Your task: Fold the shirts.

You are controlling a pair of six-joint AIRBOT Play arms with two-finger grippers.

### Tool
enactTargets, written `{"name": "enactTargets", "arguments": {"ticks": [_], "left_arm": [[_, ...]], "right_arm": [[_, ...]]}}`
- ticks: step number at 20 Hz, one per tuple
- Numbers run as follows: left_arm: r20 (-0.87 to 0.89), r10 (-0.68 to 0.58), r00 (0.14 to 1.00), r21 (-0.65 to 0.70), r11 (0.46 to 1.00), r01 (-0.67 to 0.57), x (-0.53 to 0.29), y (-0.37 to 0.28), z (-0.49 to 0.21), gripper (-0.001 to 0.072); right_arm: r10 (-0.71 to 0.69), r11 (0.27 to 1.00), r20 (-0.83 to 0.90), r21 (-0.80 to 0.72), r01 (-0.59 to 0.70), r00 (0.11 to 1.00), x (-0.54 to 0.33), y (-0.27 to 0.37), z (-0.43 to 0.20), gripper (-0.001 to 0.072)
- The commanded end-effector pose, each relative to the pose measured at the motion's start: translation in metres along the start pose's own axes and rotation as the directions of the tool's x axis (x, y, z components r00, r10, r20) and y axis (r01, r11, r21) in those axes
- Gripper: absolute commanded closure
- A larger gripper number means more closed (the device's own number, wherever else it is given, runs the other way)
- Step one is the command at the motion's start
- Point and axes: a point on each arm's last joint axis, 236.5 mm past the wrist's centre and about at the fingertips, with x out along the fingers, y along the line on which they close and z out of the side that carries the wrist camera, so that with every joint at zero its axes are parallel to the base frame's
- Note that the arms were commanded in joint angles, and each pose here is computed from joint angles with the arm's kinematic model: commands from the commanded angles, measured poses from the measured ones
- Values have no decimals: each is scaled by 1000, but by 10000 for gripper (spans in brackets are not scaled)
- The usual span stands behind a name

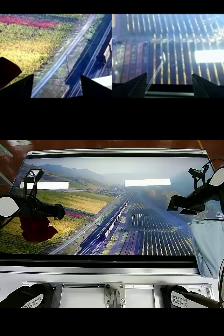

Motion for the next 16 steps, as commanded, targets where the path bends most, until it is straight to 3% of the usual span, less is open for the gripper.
{"name": "enactTargets", "arguments": {"ticks": [1,16], "left_arm": [[0,0,1000,0,1000,0,0,0,0,35],[46,-4,999,0,1000,4,0,-1,11,35]], "right_arm": [[0,1000,-2,0,0,1000,0,0,0,38],[1,1000,23,0,-1,1000,0,1,6,38]]}}
